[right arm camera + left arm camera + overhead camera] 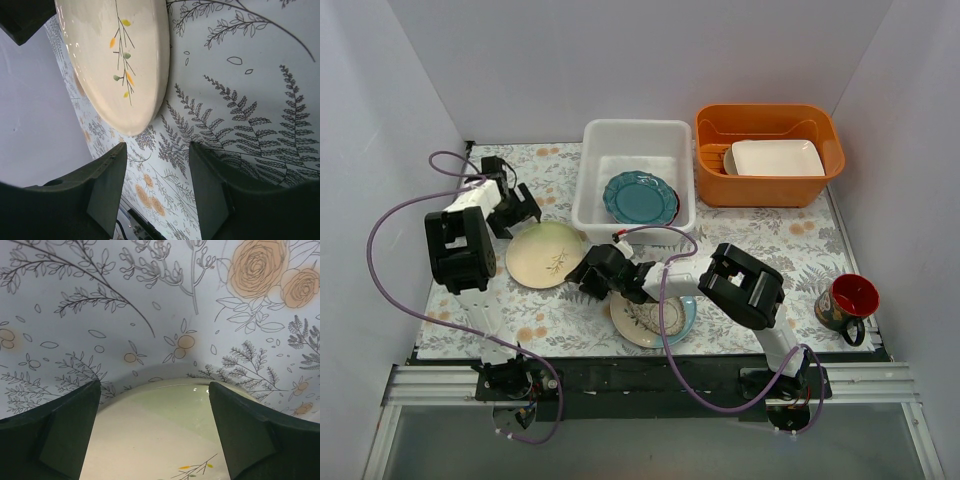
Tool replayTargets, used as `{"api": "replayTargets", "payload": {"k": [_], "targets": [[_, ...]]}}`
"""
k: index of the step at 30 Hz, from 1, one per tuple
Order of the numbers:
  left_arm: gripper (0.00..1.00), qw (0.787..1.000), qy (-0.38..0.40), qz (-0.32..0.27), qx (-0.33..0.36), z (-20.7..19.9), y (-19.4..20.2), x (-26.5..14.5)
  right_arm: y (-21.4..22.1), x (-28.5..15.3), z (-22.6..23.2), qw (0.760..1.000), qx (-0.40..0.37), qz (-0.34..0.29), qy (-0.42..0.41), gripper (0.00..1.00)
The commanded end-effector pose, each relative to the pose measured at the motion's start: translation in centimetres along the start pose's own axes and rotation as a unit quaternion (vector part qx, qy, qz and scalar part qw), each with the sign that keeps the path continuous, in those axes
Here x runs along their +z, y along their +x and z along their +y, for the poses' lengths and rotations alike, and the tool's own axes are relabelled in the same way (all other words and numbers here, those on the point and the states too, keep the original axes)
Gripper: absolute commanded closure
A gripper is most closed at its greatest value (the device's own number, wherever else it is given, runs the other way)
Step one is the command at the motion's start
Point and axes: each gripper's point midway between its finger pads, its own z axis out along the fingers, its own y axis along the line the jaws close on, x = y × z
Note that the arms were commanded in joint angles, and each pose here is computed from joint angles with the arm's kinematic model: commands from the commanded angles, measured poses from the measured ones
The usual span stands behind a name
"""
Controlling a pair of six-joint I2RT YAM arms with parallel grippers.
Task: Place the plates into the plastic bin on the countertop
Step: Pick up the plate at the center of the board.
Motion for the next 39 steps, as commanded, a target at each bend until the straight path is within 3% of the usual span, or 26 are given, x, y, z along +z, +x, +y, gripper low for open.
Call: {"api": "replayTargets", "payload": {"k": [1,9,19,28,33,39], "targets": [[0.12,1.0,0.003,-0.003,0.023,-1.3,-0.4,0.6,0.3,-0.2,-6.9,0.995,-0.017,0.007,0.101,0.39],[0.1,0.997,0.023,-0.066,0.021,-3.0,-4.3,-2.3,0.0,-0.4,-7.0,0.995,-0.013,0.008,0.099,0.38],[0.11,0.998,0.051,-0.021,0.033,-5.3,-4.5,0.7,-0.1,-0.3,-7.3,0.995,-0.006,0.015,0.098,0.39],[0.15,0.996,0.036,0.012,0.077,-6.3,-1.2,2.0,0.0,-0.1,-7.2,0.995,0.001,0.023,0.094,0.38],[0.13,0.99,0.005,0.056,0.129,-6.8,3.1,2.1,-0.4,-0.1,-7.4,0.995,0.002,0.017,0.096,0.38],[0.12,0.985,-0.047,0.087,0.145,-4.5,7.1,1.7,-0.5,0.1,-7.3,0.996,0.006,0.016,0.092,0.38]]}}
